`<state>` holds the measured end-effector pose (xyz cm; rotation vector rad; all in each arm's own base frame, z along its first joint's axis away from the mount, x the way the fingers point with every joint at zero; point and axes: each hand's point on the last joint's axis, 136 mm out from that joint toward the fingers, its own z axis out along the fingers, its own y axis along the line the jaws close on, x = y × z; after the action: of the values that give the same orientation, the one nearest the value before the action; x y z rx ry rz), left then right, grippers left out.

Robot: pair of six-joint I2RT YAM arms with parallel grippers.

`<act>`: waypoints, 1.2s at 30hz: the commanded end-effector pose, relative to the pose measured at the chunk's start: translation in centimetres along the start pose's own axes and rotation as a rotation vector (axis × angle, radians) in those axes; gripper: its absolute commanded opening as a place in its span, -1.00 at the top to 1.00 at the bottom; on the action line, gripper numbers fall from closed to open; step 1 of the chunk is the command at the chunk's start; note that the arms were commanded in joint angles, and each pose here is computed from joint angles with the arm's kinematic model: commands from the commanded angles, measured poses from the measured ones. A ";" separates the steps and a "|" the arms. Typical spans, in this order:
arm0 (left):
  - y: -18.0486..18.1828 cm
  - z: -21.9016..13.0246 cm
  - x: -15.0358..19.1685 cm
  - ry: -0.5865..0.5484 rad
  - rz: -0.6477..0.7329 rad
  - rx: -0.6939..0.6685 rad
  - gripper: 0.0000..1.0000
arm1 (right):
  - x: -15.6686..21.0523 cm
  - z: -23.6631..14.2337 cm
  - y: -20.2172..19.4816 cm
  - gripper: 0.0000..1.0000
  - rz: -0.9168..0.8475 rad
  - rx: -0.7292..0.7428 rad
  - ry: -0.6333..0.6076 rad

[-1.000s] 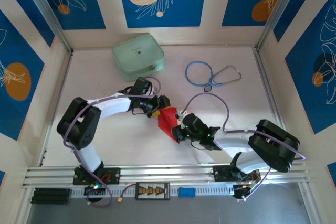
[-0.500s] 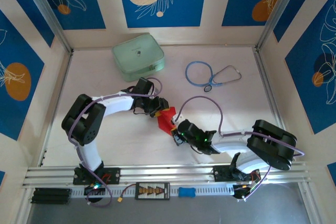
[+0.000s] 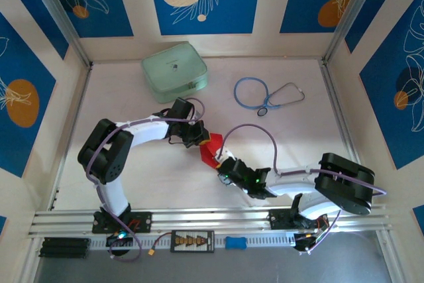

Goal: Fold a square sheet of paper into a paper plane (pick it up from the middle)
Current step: Fourth fold the wing at the center of the table.

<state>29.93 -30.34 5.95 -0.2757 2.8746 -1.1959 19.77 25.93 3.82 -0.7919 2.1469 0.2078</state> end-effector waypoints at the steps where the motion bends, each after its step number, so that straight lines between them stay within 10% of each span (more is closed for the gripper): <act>1: -0.6 -0.2 0.3 0.011 0.001 0.014 0.96 | -0.8 0.0 -0.6 0.48 -0.017 0.060 -0.018; 36: -0.7 -0.5 0.2 -0.003 0.007 0.013 0.84 | -0.6 -0.1 -0.6 0.73 0.158 -0.014 -0.020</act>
<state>29.94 -30.34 5.97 -0.2840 2.8749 -1.1963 20.35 25.59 3.92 -0.6649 2.1967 0.2609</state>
